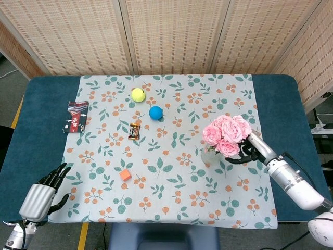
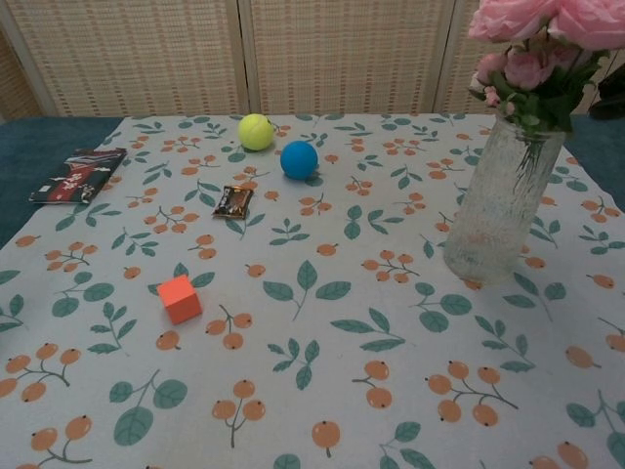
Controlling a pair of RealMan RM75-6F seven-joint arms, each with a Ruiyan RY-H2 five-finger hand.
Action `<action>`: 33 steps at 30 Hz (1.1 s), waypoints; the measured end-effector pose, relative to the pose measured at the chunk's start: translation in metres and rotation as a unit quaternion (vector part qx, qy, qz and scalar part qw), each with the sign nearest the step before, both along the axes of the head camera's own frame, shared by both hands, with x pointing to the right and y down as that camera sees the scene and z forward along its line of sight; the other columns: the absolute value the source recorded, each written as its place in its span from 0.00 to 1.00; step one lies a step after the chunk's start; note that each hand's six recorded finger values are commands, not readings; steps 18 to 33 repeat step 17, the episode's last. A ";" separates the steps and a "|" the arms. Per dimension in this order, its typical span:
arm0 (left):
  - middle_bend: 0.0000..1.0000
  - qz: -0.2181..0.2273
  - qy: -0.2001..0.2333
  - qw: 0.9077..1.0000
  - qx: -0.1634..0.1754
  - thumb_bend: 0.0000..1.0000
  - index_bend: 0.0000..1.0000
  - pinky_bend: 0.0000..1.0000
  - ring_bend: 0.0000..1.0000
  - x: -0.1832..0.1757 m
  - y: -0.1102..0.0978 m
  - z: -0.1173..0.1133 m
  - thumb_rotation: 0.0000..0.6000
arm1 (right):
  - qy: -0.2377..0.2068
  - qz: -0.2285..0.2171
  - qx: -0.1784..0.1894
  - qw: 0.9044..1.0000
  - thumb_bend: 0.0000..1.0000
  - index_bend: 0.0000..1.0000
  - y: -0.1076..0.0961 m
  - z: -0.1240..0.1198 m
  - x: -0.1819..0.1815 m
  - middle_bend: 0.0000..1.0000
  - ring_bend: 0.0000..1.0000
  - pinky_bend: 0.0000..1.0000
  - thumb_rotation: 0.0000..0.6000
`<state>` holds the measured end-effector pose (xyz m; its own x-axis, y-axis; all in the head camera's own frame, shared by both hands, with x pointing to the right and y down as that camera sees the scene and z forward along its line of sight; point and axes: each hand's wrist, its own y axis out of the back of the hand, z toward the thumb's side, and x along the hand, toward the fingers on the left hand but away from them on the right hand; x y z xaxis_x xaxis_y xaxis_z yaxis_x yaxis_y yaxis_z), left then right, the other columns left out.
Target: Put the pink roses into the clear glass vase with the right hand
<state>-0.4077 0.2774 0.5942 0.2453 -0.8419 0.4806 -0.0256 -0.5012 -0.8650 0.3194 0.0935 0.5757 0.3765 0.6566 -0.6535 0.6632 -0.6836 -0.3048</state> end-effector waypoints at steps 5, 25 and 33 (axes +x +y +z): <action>0.03 -0.001 0.000 1.000 -0.001 0.35 0.04 0.39 0.16 -0.001 0.000 0.001 1.00 | 0.049 -0.047 0.075 0.995 0.07 0.00 0.010 -0.014 0.019 0.73 0.68 1.00 1.00; 0.03 0.003 -0.003 1.000 -0.003 0.35 0.04 0.39 0.16 0.001 0.000 0.004 1.00 | 0.394 -0.170 0.234 0.872 0.02 0.00 0.059 -0.007 0.085 0.27 0.34 0.85 1.00; 0.03 0.003 -0.003 1.000 -0.003 0.35 0.04 0.39 0.16 0.001 0.000 0.004 1.00 | 0.394 -0.170 0.234 0.872 0.02 0.00 0.059 -0.007 0.085 0.27 0.34 0.85 1.00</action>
